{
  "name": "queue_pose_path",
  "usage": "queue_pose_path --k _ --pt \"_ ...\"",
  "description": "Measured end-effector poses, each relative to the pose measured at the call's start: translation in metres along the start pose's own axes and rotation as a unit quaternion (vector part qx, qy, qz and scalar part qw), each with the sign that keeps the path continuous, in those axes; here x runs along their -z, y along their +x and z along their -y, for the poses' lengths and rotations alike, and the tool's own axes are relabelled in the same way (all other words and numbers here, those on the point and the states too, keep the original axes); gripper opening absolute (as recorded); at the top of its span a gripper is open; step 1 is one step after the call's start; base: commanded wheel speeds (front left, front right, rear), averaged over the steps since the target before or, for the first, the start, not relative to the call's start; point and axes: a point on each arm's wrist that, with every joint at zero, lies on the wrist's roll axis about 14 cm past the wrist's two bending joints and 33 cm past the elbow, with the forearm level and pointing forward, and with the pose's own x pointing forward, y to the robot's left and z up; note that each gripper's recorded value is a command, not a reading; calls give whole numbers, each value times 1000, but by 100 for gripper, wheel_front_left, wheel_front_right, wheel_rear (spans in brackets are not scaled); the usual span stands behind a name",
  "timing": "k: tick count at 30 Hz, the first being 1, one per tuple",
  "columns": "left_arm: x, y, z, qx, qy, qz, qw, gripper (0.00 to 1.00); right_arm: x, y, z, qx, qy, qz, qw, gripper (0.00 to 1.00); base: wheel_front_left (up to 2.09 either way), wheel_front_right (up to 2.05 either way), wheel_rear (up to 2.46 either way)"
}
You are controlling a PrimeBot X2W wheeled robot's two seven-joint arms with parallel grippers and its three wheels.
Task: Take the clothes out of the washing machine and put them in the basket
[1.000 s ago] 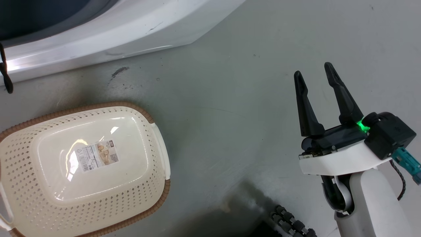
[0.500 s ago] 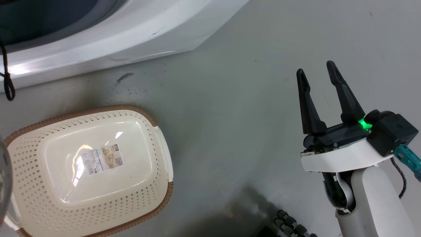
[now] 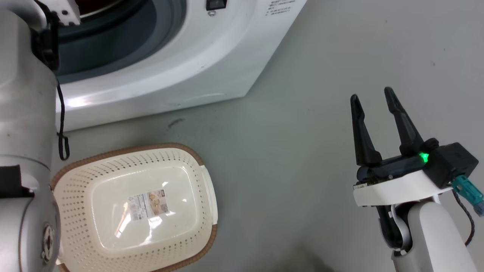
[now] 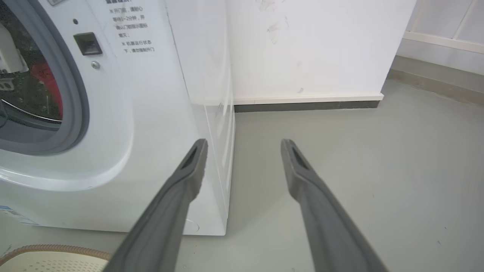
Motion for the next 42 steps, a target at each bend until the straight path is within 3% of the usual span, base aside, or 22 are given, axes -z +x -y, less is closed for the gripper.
queue_pose_path --k 12,23,42 --pt "-30 -68 -18 -20 -26 36 999 0 -27 -33 -5 0 8 27 1000 100 0 0 0" --pt "-65 -137 -35 -37 -34 119 992 0 -50 -49 -16 -14 16 56 998 100 0 0 0" --pt "-90 -271 -21 -33 -30 225 973 0 -82 -85 -33 -38 18 88 995 100 0 0 0"
